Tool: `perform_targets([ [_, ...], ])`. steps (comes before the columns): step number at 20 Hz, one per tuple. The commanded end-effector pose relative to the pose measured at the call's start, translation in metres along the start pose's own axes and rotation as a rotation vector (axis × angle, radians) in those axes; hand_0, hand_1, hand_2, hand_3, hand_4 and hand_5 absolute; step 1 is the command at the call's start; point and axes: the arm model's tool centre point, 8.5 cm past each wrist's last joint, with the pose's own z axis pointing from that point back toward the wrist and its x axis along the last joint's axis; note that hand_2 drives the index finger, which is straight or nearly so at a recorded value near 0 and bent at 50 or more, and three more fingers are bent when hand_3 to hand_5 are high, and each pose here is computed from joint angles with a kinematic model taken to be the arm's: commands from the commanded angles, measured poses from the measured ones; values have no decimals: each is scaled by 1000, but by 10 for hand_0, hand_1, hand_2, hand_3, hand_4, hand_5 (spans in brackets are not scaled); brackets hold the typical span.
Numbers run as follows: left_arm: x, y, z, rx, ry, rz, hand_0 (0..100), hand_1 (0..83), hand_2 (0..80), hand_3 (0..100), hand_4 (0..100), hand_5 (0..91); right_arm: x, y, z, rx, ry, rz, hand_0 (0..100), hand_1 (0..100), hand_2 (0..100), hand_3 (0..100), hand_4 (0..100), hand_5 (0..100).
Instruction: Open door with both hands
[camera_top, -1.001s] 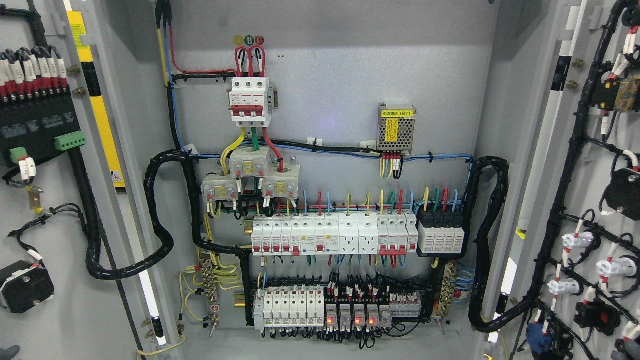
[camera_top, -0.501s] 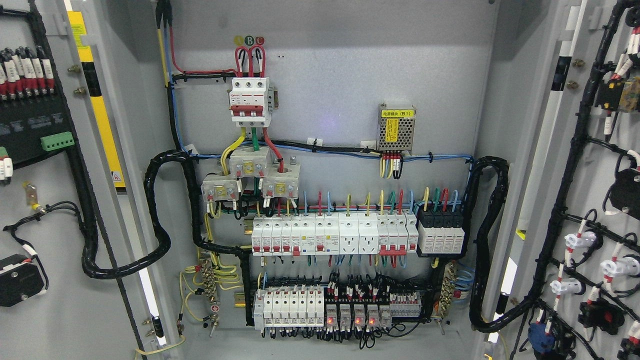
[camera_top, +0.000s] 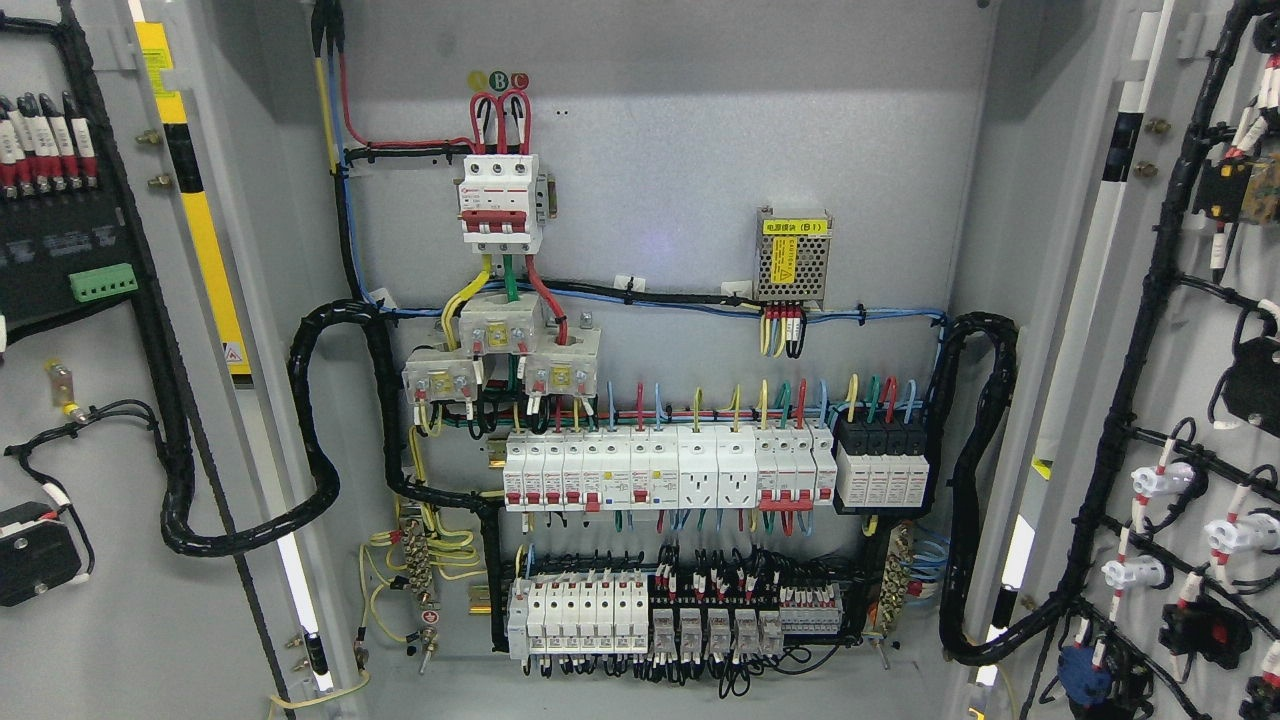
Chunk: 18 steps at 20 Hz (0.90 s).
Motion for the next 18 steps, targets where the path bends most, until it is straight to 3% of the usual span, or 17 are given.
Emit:
perform_targets([
  [1, 3, 20, 1, 26, 23, -17, 120, 556, 0, 0, 0, 0, 4, -8, 0, -5, 3, 17, 0, 500, 40, 0, 0, 0],
  [13, 3, 15, -4, -17, 21, -16, 120, 556, 0, 0, 0, 0, 0, -12, 4, -18, 21, 16, 0, 500, 40, 0, 0, 0],
  [18, 2, -15, -13, -84, -1, -4, 120, 556, 0, 0, 0, 0, -1, -13, 5, -34, 21, -10, 0, 500, 40, 0, 0, 0],
])
